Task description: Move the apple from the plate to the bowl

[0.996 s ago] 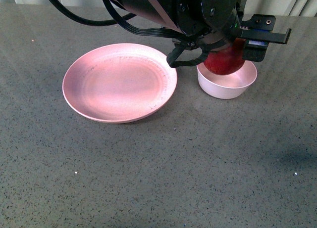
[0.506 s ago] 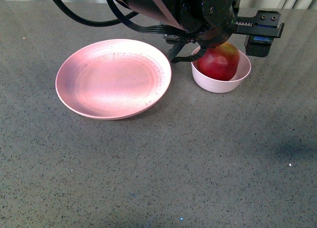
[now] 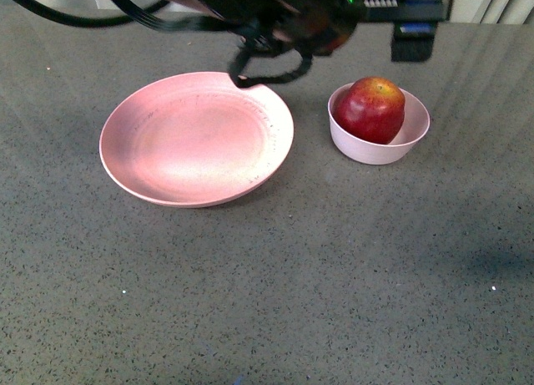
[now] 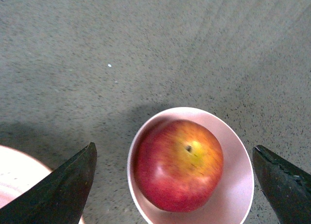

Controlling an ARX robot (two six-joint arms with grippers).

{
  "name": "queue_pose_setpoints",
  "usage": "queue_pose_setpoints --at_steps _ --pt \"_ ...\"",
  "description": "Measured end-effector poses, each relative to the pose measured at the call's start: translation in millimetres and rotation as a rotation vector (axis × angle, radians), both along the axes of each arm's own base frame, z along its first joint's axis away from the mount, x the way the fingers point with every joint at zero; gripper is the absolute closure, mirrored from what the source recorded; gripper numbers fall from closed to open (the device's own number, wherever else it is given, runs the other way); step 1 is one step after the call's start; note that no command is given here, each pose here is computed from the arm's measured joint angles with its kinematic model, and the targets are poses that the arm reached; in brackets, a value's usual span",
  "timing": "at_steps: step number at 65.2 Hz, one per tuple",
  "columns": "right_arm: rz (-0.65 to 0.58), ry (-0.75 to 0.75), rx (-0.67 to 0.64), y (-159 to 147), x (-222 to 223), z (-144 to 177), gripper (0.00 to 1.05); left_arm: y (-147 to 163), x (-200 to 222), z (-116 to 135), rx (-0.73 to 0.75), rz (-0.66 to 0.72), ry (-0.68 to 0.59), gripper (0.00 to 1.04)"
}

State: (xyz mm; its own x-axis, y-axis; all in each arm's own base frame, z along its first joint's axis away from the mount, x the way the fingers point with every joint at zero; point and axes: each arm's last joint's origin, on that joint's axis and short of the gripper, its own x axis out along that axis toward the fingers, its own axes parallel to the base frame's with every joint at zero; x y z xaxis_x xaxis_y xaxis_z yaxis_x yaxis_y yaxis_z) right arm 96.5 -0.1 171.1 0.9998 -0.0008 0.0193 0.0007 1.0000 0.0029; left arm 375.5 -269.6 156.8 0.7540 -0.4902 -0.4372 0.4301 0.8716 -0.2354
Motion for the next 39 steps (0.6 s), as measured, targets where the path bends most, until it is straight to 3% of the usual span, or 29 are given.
queue_pose_setpoints --at_steps 15,17,22,26,39 --pt "0.0 0.0 0.0 0.0 0.0 0.0 0.09 76.6 -21.7 37.1 -0.074 0.062 -0.051 0.09" --pt "0.0 0.0 0.0 0.0 0.0 0.0 0.09 86.8 -25.9 37.9 -0.044 0.122 -0.116 0.12" --pt "0.002 0.0 0.0 0.0 0.0 0.0 0.09 119.0 -40.4 40.0 0.029 0.38 -0.366 0.26" --pt "0.0 0.0 0.0 0.0 0.0 0.0 0.09 143.5 -56.5 40.1 0.053 0.49 -0.462 0.37" --pt "0.0 0.0 0.0 0.0 0.0 0.0 0.09 193.2 -107.9 30.5 0.096 0.501 -0.508 0.73"
